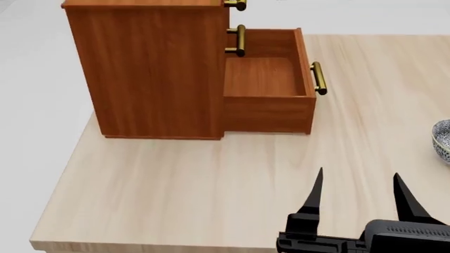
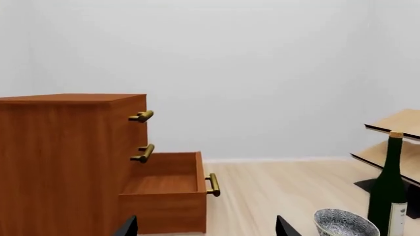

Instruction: Put the bowl in the bottom drawer of the cabinet.

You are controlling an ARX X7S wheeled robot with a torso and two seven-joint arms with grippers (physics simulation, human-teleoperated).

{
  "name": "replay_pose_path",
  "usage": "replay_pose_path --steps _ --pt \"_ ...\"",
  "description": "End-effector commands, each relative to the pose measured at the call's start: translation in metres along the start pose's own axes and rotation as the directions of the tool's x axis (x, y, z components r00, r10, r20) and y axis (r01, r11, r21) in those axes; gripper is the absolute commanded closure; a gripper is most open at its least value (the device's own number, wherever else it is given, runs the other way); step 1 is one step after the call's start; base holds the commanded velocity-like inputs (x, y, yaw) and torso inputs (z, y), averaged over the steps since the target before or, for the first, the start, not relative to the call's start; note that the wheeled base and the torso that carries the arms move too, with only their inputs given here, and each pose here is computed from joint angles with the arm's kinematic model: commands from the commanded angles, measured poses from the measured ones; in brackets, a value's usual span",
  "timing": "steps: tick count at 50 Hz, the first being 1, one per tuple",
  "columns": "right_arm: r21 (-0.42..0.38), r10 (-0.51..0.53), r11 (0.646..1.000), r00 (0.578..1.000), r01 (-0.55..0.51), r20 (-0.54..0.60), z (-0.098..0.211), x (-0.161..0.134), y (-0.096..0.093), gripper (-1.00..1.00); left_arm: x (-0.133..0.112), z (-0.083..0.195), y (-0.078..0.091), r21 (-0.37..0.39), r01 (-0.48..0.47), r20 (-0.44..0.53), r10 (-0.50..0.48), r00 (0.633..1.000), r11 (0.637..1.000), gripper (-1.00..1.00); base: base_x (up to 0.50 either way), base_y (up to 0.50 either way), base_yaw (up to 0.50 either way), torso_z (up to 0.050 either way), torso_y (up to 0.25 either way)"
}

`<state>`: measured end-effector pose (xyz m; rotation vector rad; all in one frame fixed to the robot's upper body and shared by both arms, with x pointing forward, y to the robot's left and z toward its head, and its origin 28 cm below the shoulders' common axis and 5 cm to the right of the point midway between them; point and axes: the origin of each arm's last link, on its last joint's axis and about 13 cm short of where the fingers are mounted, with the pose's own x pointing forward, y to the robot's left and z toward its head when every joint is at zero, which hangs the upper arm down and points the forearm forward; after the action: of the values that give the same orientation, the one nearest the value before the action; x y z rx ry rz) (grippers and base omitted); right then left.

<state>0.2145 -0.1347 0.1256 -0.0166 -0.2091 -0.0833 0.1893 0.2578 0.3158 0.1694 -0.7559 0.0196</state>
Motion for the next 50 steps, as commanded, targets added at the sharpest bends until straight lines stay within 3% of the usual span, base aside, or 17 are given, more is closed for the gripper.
replay_pose_path --steps 1,50 --pt "0.0 0.004 1.0 1.0 -0.004 0.0 0.0005 0.0002 0.0006 -1.0 -0.0002 -0.0004 0.0003 -0.002 0.0 0.001 0.0 1.0 1.0 -1.0 0.36 0.0 0.0 0.0 0.0" --pt "0.006 -0.005 1.0 1.0 0.005 -0.002 -0.0005 -0.0026 -0.0021 -1.0 -0.0008 -0.003 0.0 -0.008 0.002 0.008 -0.002 1.0 1.0 -1.0 0.37 0.0 0.0 0.0 0.001"
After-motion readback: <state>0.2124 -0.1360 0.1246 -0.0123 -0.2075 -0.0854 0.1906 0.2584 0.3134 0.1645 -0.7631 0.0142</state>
